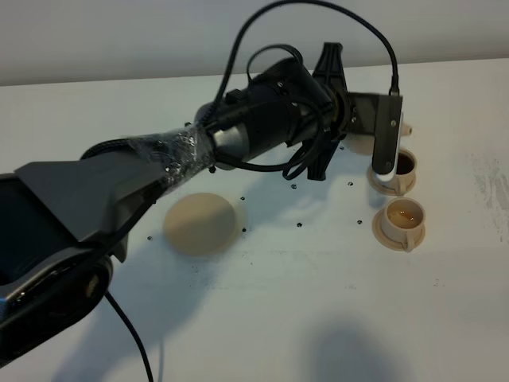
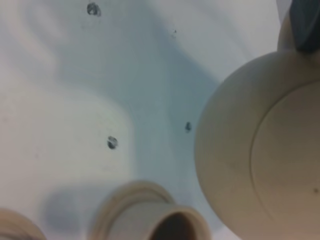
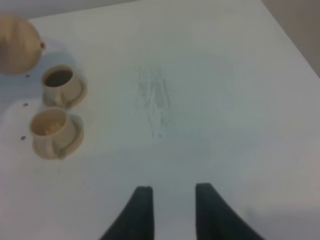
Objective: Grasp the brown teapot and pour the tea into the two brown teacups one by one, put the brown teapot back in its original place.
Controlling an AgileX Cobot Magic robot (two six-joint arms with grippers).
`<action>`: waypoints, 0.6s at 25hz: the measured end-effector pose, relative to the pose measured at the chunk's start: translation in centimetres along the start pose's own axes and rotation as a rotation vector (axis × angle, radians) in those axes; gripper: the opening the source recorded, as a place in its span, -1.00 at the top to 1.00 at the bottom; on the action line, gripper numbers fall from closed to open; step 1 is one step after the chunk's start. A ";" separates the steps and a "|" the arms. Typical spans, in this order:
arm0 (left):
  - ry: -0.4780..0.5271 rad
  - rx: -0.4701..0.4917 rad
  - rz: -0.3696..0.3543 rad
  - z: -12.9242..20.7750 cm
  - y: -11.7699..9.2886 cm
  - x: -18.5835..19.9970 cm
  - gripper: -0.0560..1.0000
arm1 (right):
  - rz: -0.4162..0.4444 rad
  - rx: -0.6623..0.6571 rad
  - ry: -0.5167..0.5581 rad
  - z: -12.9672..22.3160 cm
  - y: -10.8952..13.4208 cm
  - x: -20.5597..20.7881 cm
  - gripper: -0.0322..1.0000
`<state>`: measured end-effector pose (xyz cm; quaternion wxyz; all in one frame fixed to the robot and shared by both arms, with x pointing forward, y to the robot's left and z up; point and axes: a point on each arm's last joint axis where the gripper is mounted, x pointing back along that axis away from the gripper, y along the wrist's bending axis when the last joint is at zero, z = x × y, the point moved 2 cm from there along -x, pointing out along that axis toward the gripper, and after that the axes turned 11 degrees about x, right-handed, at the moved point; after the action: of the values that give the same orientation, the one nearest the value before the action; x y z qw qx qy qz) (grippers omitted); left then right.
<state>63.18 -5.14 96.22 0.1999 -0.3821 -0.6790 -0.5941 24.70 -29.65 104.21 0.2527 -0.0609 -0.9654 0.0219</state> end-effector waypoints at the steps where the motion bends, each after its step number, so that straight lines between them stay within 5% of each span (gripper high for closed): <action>1: 0.002 0.019 0.003 0.0 0.1 0.1 0.67 | 0.000 0.000 0.000 0.0 0.0 0.0 0.51; 6: 0.040 0.188 0.037 0.8 0.6 1.3 0.67 | 0.000 0.000 0.000 0.0 0.0 0.0 0.51; 15: 0.132 0.576 0.205 1.4 -0.9 2.5 0.67 | 0.000 0.000 0.000 0.0 0.0 0.0 0.51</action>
<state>61.18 -3.08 97.12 0.4026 -0.3368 -0.7627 -0.3777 24.70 -29.65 104.21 0.2527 -0.0609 -0.9654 0.0219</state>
